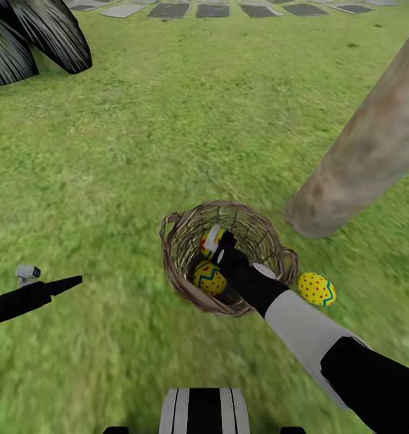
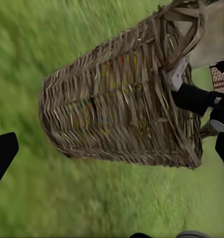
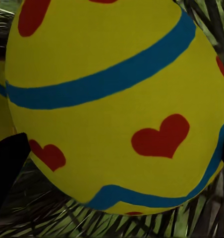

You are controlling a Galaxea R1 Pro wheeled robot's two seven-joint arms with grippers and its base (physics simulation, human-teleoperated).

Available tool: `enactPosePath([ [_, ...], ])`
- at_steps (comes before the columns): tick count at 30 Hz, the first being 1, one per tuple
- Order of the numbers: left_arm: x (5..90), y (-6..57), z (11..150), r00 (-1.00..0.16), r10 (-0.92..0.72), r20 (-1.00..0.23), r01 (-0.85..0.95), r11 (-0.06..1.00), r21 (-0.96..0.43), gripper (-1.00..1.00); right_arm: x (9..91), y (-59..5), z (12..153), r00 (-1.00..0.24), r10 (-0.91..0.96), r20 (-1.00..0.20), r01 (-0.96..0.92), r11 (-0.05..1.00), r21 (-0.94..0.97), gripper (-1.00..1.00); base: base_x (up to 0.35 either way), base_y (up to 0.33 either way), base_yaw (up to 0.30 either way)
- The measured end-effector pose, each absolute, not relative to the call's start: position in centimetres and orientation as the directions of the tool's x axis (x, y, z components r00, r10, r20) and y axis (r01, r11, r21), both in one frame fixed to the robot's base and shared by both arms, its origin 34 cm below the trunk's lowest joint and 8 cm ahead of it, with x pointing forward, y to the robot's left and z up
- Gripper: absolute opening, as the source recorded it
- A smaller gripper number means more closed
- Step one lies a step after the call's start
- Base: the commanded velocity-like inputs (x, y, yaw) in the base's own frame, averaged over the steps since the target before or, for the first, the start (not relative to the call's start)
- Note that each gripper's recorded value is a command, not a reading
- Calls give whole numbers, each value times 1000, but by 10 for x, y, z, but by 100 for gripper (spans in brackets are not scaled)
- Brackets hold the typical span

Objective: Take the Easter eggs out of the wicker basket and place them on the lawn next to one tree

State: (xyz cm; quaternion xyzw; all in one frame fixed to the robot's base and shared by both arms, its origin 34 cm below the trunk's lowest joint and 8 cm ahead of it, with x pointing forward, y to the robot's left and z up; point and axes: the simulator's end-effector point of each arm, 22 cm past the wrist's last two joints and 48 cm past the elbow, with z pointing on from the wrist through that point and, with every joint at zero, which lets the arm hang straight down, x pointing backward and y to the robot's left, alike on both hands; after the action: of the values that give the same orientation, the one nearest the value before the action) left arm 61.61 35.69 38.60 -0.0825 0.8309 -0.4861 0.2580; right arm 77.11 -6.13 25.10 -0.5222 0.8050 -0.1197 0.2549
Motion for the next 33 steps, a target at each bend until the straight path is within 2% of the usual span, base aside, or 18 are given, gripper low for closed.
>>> enactPosePath([
  [7,619,357,402,-843,-388,-372,137,514,-847,100,779,-60,273,-317,-900,-299,-765,429,-481,-100,-11,0,0],
  [12,621,357,413,-836,-388,-389,154,514,-844,100,784,-62,287,-314,-900,-303,-753,431,-498,-100,-238,0,0],
  [21,621,357,429,-821,-398,-409,175,507,-844,100,789,-65,309,-325,-893,-312,-738,446,-506,-100,-8,0,0],
  [33,623,346,443,-815,-376,-440,215,508,-834,100,784,-59,318,-240,-939,-246,-744,341,-575,-100,-25,0,0],
])
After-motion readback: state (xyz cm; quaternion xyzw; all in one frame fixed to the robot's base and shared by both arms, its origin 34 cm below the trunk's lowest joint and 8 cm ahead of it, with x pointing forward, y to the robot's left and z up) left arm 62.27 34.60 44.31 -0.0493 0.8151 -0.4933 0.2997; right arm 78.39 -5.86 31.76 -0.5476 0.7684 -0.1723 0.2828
